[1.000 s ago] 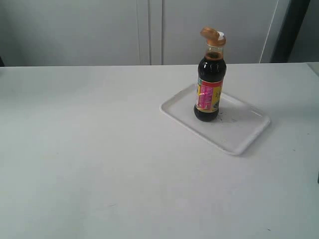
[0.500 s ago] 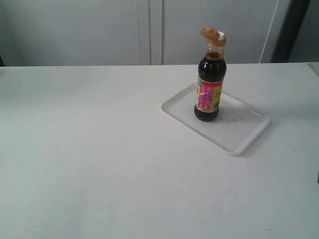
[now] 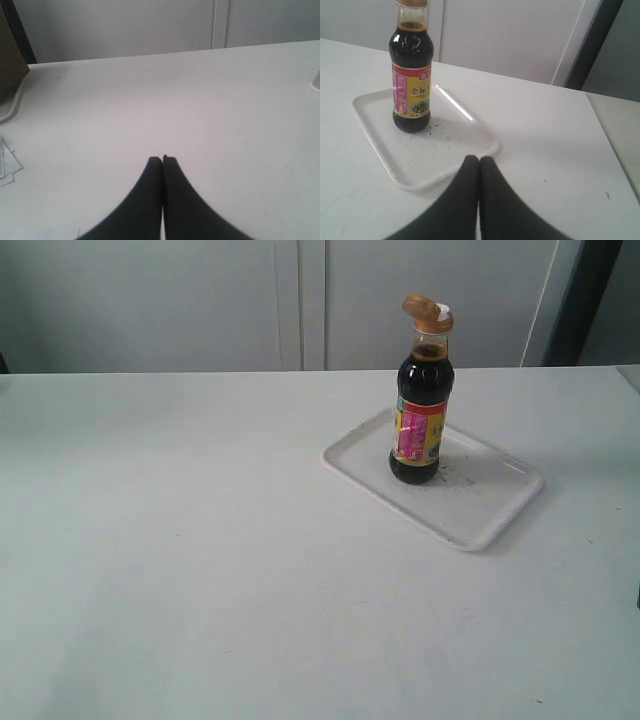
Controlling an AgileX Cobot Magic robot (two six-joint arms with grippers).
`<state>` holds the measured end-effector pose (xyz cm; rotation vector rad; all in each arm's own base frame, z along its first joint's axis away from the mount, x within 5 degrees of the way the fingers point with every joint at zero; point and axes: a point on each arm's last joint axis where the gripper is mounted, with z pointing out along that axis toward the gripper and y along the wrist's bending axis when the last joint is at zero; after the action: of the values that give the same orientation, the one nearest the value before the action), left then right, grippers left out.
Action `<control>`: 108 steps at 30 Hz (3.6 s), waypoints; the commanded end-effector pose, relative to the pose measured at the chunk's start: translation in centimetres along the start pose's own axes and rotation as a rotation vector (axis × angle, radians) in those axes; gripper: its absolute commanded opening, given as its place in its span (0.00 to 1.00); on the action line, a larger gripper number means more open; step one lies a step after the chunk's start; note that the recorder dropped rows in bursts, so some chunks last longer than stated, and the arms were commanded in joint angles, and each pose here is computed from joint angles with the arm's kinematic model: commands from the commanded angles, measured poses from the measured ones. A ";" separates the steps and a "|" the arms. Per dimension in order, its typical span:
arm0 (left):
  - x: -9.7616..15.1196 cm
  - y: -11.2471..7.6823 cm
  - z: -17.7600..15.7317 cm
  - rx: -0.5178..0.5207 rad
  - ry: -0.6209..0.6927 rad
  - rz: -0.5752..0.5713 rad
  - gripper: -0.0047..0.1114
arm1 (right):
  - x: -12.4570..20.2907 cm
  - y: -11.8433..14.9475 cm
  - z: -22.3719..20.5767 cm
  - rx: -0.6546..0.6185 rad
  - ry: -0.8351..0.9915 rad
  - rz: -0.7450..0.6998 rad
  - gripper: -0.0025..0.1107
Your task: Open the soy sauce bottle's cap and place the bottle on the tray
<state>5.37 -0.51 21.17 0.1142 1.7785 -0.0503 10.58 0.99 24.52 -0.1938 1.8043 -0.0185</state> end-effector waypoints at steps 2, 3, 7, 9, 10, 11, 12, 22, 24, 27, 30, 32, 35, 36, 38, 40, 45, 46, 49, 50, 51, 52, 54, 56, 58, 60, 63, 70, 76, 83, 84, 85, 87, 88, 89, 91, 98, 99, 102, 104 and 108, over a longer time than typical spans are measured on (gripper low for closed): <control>1.5 -0.1 0.2 -0.001 -0.004 -0.016 0.04 | 0.0 0.0 -0.1 -0.001 -0.008 -0.005 0.02; 2.0 -0.1 0.4 -0.007 0.010 -0.014 0.04 | 0.0 0.0 -0.1 -0.001 -0.008 -0.005 0.02; 3.5 0.0 0.8 -0.032 0.041 -0.029 0.04 | 0.0 0.0 -0.1 -0.001 -0.008 -0.005 0.02; 3.5 0.0 0.8 -0.035 0.039 -0.030 0.04 | 0.0 0.0 -0.1 -0.001 -0.008 -0.002 0.02; 3.5 0.0 0.8 -0.035 0.039 -0.030 0.04 | 0.0 0.0 -0.1 -0.001 -0.008 0.001 0.02; 3.5 0.0 0.8 -0.030 0.045 -0.042 0.04 | 0.0 0.0 -0.1 -0.001 -0.008 0.020 0.02; 3.5 -0.1 0.8 -0.020 0.045 -0.059 0.04 | 0.0 0.0 -0.1 -0.002 -0.008 0.016 0.02; 4.1 -0.4 0.8 0.006 0.113 -0.022 0.04 | 0.0 0.0 -0.1 -0.002 -0.008 0.014 0.02; 4.3 -0.3 0.7 -0.001 0.136 -0.017 0.04 | 0.0 0.0 -0.1 -0.002 -0.008 0.014 0.02; 4.3 -0.2 0.8 -0.006 0.132 -0.003 0.04 | 0.0 0.0 -0.1 -0.002 -0.008 0.014 0.02; 4.3 -0.1 0.7 -0.018 0.134 -0.009 0.04 | 0.0 0.0 -0.1 -0.002 -0.008 0.014 0.02; 4.3 -0.1 0.7 -0.019 0.136 -0.012 0.04 | 0.0 0.0 -0.1 -0.002 -0.008 0.014 0.02; 4.3 -0.1 0.7 -0.019 0.136 -0.012 0.04 | 0.0 0.0 -0.1 -0.001 -0.008 0.012 0.02; 4.4 -0.1 0.7 -0.018 0.138 -0.012 0.04 | 0.0 0.0 -0.1 -0.001 -0.008 0.012 0.02; 4.4 -0.1 0.7 -0.018 0.140 -0.012 0.04 | 0.0 0.0 -0.1 -0.001 -0.008 0.012 0.02; 4.4 -0.2 0.7 -0.018 0.144 -0.012 0.04 | 0.0 0.0 -0.1 -0.001 -0.008 0.012 0.02; 4.4 -0.2 0.7 -0.018 0.144 -0.012 0.04 | 0.0 0.0 -0.1 -0.001 -0.008 0.012 0.02; 4.4 -0.2 0.7 -0.018 0.144 -0.012 0.04 | 0.0 0.0 -0.1 -0.001 -0.008 0.012 0.02; 4.4 -0.2 0.7 -0.018 0.144 -0.012 0.04 | 0.0 0.0 -0.1 -0.001 -0.008 0.012 0.02; 4.4 -0.2 0.7 -0.018 0.144 -0.012 0.04 | 0.0 0.0 -0.1 -0.001 -0.008 0.012 0.02; 4.4 -0.2 0.7 -0.018 0.144 -0.012 0.04 | 0.0 0.0 -0.1 -0.001 -0.008 0.012 0.02; 4.4 -0.2 0.7 -0.018 0.144 -0.012 0.04 | 0.0 0.0 -0.1 -0.001 -0.008 0.012 0.02; 4.4 -0.2 0.7 -0.018 0.144 -0.012 0.04 | 0.0 0.0 -0.1 -0.001 -0.008 0.012 0.02; 4.4 -0.2 0.7 -0.018 0.144 -0.012 0.04 | 0.0 0.0 -0.1 -0.001 -0.008 0.012 0.02; 4.4 -0.2 0.7 -0.018 0.144 -0.012 0.04 | 0.0 0.0 -0.1 -0.002 -0.008 0.015 0.02; 4.4 -0.2 0.7 -0.018 0.144 -0.012 0.04 | 0.0 0.0 -0.1 -0.002 -0.008 0.015 0.02; 4.4 -0.2 0.7 -0.018 0.144 -0.012 0.04 | 0.0 0.0 -0.1 -0.002 -0.008 0.015 0.02; 4.4 -0.2 0.7 -0.018 0.144 -0.012 0.04 | 0.0 0.0 -0.1 -0.002 -0.008 0.015 0.02; 4.4 -0.2 0.7 -0.018 0.144 -0.012 0.04 | 0.0 0.0 -0.1 -0.002 -0.008 0.015 0.02; 4.4 -0.2 0.7 -0.018 0.144 -0.012 0.04 | -0.1 0.0 -0.1 0.002 -0.023 0.013 0.02; 4.4 -0.2 0.7 -0.018 0.144 -0.012 0.04 | -0.4 0.0 -0.3 0.006 -0.052 0.013 0.02; 4.4 -0.2 0.7 -0.018 0.144 -0.012 0.04 | -0.5 -0.1 -0.4 0.008 -0.065 0.022 0.02; 4.4 -0.2 0.7 -0.018 0.144 -0.012 0.04 | -0.4 -0.1 -1.0 0.009 -0.085 0.084 0.02; 4.4 -0.2 0.7 -0.018 0.144 -0.012 0.04 | 0.0 0.0 -1.3 0.009 -0.095 0.109 0.02; 4.4 -0.2 0.7 -0.018 0.144 -0.012 0.04 | 0.3 0.0 -1.4 0.009 -0.095 0.109 0.02; 4.4 -0.2 0.7 -0.018 0.144 -0.012 0.04 | 2.0 0.2 -1.9 0.010 -0.106 0.109 0.02; 4.4 -0.2 0.7 -0.018 0.144 -0.012 0.04 | 4.7 0.5 -3.2 0.013 -0.141 0.112 0.02; 4.4 -0.2 0.7 -0.018 0.144 -0.012 0.04 | 4.8 0.6 -3.4 0.014 -0.152 0.112 0.02; 4.4 -0.2 0.7 -0.018 0.144 -0.012 0.04 | 5.1 0.6 -3.7 0.015 -0.161 0.115 0.02; 4.4 -0.2 0.7 -0.018 0.144 -0.012 0.04 | 5.4 0.6 -3.8 0.015 -0.164 0.115 0.02; 4.4 -0.2 0.7 -0.018 0.144 -0.012 0.04 | 5.9 0.7 -3.7 0.014 -0.152 0.115 0.02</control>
<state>5.19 -0.53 16.79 0.1093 1.9230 -0.0304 5.61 0.48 20.12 -0.0770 1.6438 0.0622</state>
